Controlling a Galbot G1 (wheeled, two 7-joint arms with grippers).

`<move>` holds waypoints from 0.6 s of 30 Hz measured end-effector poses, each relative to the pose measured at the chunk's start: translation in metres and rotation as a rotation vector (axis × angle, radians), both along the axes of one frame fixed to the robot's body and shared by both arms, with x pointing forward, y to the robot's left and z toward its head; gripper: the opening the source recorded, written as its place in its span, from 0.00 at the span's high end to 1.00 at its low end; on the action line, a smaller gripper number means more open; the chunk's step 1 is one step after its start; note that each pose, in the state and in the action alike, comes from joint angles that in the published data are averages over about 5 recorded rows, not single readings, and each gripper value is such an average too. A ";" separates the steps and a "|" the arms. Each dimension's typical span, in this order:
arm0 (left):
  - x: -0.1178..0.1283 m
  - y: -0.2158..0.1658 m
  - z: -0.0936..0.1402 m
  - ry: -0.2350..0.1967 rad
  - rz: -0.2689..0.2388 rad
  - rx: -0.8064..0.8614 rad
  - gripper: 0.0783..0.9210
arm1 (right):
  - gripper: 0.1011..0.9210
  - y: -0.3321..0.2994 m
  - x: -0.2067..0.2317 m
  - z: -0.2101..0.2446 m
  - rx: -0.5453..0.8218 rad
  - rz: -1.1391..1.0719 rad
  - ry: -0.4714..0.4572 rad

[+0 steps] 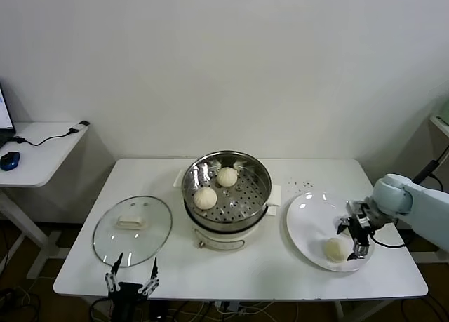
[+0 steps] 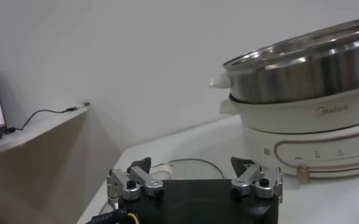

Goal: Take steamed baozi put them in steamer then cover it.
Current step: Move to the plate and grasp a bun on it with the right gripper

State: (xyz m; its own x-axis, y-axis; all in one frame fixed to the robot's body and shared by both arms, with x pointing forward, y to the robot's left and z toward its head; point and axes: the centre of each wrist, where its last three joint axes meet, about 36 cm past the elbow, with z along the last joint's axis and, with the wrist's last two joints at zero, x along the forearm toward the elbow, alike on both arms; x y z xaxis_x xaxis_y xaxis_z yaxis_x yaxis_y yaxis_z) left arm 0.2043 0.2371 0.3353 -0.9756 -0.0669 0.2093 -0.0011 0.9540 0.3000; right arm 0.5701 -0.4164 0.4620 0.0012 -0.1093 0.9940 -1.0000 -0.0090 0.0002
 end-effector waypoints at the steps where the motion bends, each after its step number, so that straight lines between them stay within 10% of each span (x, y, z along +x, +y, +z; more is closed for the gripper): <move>1: 0.000 0.000 0.000 0.001 0.000 0.000 0.12 | 0.12 0.002 0.001 -0.002 0.001 0.001 0.002; 18: 0.001 0.001 -0.003 0.005 0.004 0.002 0.12 | 0.24 0.015 0.011 -0.014 0.015 0.021 0.034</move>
